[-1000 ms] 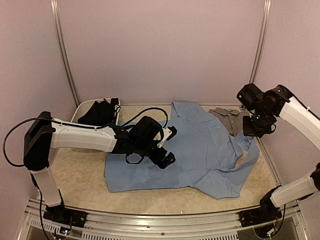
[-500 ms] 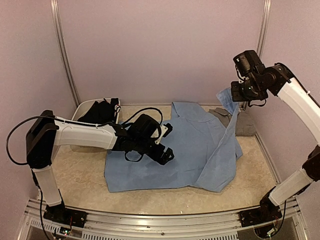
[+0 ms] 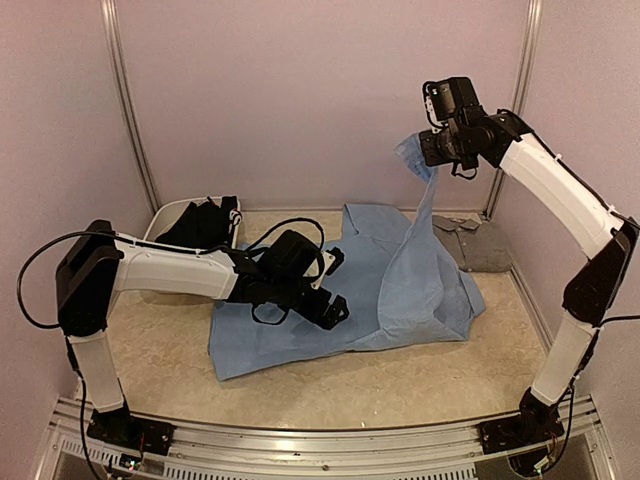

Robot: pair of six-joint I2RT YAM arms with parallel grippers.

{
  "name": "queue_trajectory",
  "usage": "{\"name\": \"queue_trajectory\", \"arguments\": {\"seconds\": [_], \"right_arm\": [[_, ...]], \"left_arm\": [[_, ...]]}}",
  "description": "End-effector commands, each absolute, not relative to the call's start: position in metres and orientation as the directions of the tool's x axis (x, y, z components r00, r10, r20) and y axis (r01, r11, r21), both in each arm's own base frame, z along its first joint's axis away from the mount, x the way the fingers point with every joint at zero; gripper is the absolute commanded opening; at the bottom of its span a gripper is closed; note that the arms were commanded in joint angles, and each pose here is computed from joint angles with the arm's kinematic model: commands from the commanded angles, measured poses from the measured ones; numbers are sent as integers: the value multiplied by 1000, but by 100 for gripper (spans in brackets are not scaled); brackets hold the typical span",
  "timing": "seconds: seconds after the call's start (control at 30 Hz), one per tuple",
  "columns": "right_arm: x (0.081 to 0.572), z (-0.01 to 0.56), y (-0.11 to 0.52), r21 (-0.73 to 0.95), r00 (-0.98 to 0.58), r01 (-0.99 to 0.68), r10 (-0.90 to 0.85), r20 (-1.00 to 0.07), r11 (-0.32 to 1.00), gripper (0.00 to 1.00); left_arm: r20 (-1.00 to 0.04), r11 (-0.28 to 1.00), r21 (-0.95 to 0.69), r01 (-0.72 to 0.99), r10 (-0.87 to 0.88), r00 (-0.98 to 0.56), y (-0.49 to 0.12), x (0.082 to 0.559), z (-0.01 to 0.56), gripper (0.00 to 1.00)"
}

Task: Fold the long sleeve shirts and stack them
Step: Pick up the flattened shirt from the center of the board.

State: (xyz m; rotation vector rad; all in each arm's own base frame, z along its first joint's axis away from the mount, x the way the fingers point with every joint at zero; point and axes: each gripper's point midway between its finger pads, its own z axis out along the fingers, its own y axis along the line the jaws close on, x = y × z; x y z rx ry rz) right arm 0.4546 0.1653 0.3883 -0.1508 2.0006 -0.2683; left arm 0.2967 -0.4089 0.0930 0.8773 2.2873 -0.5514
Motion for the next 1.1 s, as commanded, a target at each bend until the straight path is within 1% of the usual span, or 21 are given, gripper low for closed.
{"name": "queue_trajectory", "arguments": {"seconds": [0.0,0.2,0.37,0.43,0.53,0.7,0.77,0.83,0.97,1.07], "right_arm": [[476,384,181,-324,-377,-4,-301,-876,946,0],[497,367,182,-424,-384,43,-377,-843,905,0],[503,370,181,-458,-375,69,-402,-835,887,0],[504,368,180,-462,-380,73,-404,-832,884,0],[500,361,180,-452,-391,55,-397,-830,890,0],[494,347,180,-449,-411,29,-399,-820,893,0],[492,343,180,-446,-416,25,-396,-818,895,0],[491,340,180,-441,-416,17,-394,-819,897,0],[492,340,181,-445,-405,15,-401,-822,896,0],[494,339,181,-457,-407,11,-413,-815,889,0]], "left_arm": [[-681,702,-159,694,431,-592,-412,299,94,99],[-644,676,-157,720,483,-593,-406,289,87,99],[-618,662,-106,742,541,-570,-386,276,103,99],[-590,658,-59,751,584,-558,-375,269,104,99],[-541,631,46,774,668,-512,-359,257,105,99],[-448,509,167,845,802,-394,-335,236,115,99],[-392,459,215,862,849,-354,-323,234,117,99],[-335,427,193,884,875,-349,-316,229,114,99],[-266,383,145,912,903,-336,-309,215,103,98],[-193,365,174,915,923,-332,-291,210,87,98]]}}
